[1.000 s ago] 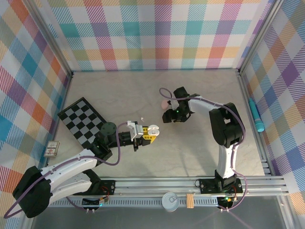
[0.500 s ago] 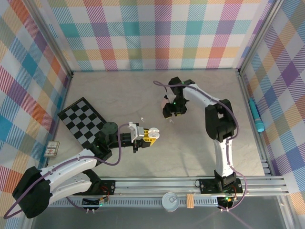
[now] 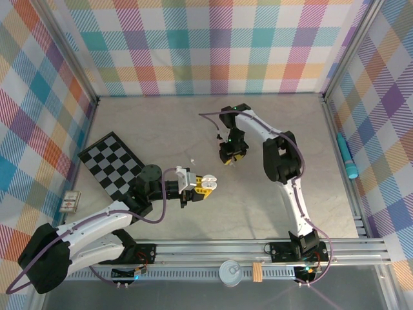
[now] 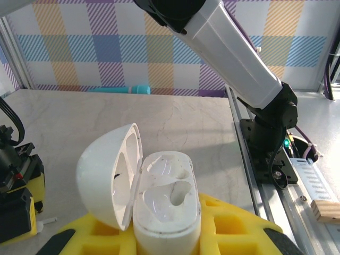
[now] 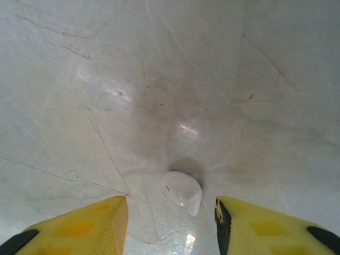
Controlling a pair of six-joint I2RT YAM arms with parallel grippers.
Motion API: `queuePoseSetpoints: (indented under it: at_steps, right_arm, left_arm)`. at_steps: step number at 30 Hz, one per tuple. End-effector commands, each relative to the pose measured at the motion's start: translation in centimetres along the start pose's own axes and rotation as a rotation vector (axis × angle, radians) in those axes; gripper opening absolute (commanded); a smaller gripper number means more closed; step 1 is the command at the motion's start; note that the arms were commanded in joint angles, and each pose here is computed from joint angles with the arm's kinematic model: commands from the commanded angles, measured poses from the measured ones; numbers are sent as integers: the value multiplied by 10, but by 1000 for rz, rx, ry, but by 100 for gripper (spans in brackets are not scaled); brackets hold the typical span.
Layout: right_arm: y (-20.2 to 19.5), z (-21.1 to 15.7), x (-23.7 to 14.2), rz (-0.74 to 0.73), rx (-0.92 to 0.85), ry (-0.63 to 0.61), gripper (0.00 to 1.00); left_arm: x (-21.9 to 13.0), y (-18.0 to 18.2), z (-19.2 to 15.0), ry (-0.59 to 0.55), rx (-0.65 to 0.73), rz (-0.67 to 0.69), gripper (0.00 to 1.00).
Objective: Insert wireless bluetooth earbuds into charging case
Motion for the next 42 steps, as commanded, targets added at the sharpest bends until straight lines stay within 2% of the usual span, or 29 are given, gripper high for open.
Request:
queuePoseSetpoints:
  at_steps: [1, 32, 42]
  right_arm:
    - [3, -3, 4, -7, -22, 40, 44]
    - [-3, 2, 27, -34, -58, 87, 28]
    - [-2, 0, 17, -35, -57, 54, 22]
  left_arm:
    - [0, 1, 16, -40, 49, -20, 7]
    - [-1, 1, 17, -38, 47, -19, 7]
    - [0, 2, 18, -38, 51, -17, 7]
Point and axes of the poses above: each hand's point on the last joint's axis, 136 mm out from that joint toward the fingers, its own x axis out along the fingers, its own y axis along the line the jaws close on, z = x × y, the point moved 5 cm from there along -x, back along the fingers, and after that the axes turned 11 degrees about x, right-handed, at the moved point
